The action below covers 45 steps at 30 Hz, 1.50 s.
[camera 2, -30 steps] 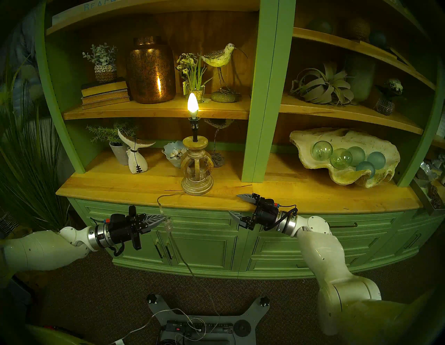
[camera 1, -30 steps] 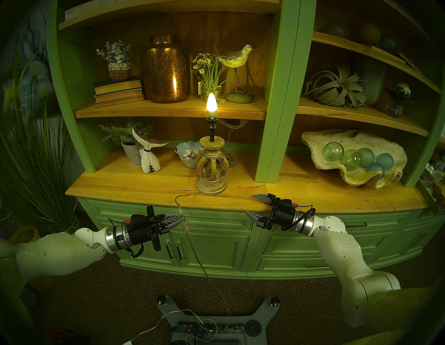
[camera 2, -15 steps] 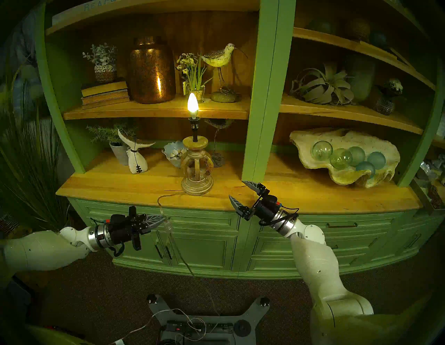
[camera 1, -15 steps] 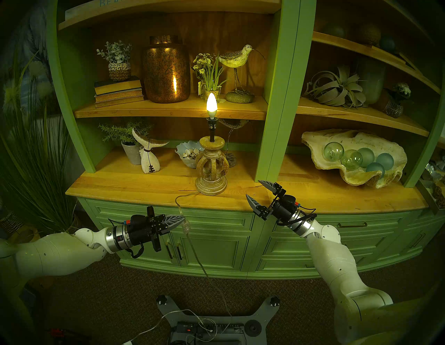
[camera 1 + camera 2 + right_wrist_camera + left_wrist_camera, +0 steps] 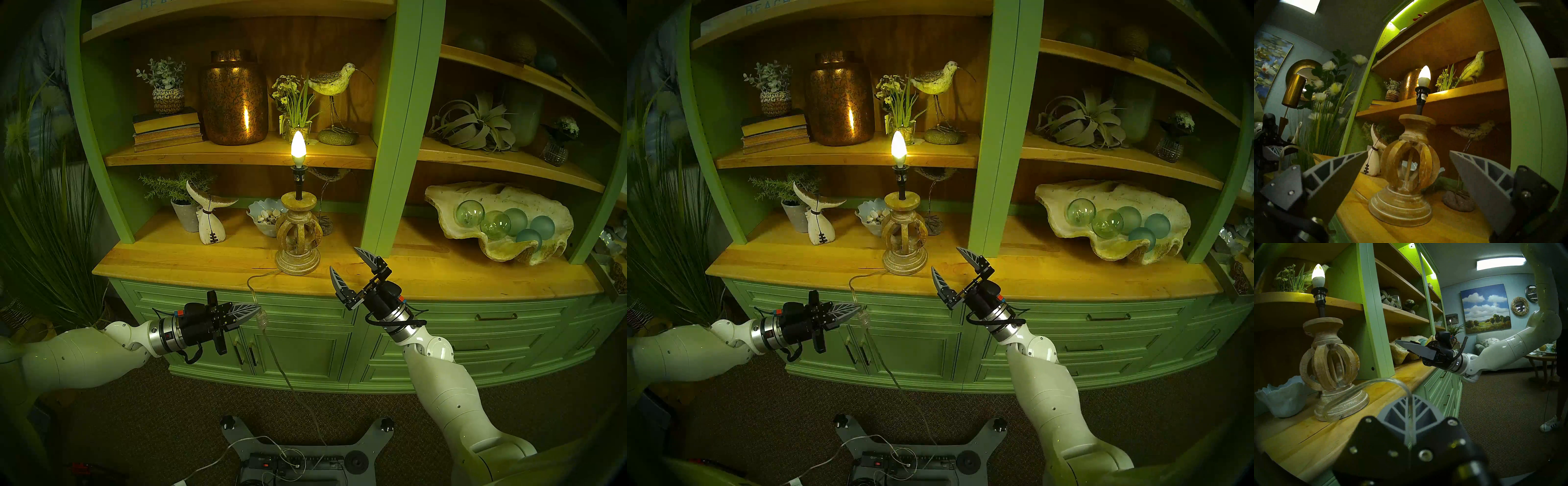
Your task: Grab cable and switch light on
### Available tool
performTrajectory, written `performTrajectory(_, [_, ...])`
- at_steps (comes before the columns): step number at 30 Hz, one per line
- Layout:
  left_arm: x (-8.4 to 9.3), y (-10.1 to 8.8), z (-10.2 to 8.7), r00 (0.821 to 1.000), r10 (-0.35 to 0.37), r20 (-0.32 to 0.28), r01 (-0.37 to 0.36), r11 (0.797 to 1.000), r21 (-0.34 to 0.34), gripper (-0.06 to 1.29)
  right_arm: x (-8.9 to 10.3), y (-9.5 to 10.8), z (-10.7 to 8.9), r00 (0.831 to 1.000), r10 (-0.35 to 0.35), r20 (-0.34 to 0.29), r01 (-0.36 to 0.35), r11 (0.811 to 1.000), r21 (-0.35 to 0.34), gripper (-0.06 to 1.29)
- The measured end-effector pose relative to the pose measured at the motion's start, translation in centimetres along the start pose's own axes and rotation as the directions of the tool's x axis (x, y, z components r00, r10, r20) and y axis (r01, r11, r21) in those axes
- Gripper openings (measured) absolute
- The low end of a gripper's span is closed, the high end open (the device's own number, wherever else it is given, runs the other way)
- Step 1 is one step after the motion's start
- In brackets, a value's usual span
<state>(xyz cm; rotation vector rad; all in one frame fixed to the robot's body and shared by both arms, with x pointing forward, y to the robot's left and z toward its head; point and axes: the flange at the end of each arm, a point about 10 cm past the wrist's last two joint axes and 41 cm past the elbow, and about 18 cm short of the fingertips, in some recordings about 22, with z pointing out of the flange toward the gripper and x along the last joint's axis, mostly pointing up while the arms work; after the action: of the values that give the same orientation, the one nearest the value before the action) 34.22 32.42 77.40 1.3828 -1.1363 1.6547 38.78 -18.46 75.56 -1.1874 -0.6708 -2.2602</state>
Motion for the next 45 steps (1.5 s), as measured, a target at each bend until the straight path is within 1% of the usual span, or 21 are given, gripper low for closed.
performTrajectory(4, [0.0,0.0,0.0,1.000,0.001,0.000,-0.001,1.000,0.001,-0.02,0.6,-0.9,-0.8,1.000,-0.016,-0.017,0.016,1.000,-0.025,1.25])
performTrajectory(10, [0.1,-0.1,0.0,1.000,0.002,-0.001,-0.002,1.000,0.002,-0.02,1.4,-2.1,-3.1,0.999,-0.032,-0.006,0.031,0.999,-0.036,1.25])
performTrajectory(13, [0.1,-0.1,0.0,1.000,0.002,-0.001,-0.002,1.000,0.002,-0.02,1.8,-2.9,-4.3,0.999,-0.036,0.006,0.036,0.999,-0.035,1.25])
performTrajectory(17, [0.1,-0.2,0.0,1.000,0.003,-0.001,-0.003,1.000,0.003,-0.02,2.3,-3.9,-5.4,0.999,-0.036,0.020,0.037,0.999,-0.032,1.25])
performTrajectory(20, [0.1,-0.2,0.0,1.000,0.003,-0.002,-0.003,1.000,0.004,-0.02,2.7,-4.9,-6.7,0.999,-0.030,0.042,0.031,0.999,-0.030,1.25])
performTrajectory(24, [0.1,-0.3,0.0,1.000,0.004,-0.002,-0.004,1.000,0.006,-0.02,3.2,-5.7,-7.8,0.997,-0.017,0.070,0.019,0.999,-0.036,1.25])
performTrajectory(30, [0.1,-0.4,0.0,1.000,0.003,-0.003,-0.003,1.000,0.009,-0.02,4.1,-6.5,-8.7,0.995,-0.004,0.103,0.009,0.999,-0.049,1.25])
performTrajectory(45, [0.1,-0.3,0.1,1.000,0.000,-0.006,0.001,1.000,0.009,-0.02,5.7,-7.3,-9.1,0.983,0.013,0.181,0.001,0.997,-0.081,1.25])
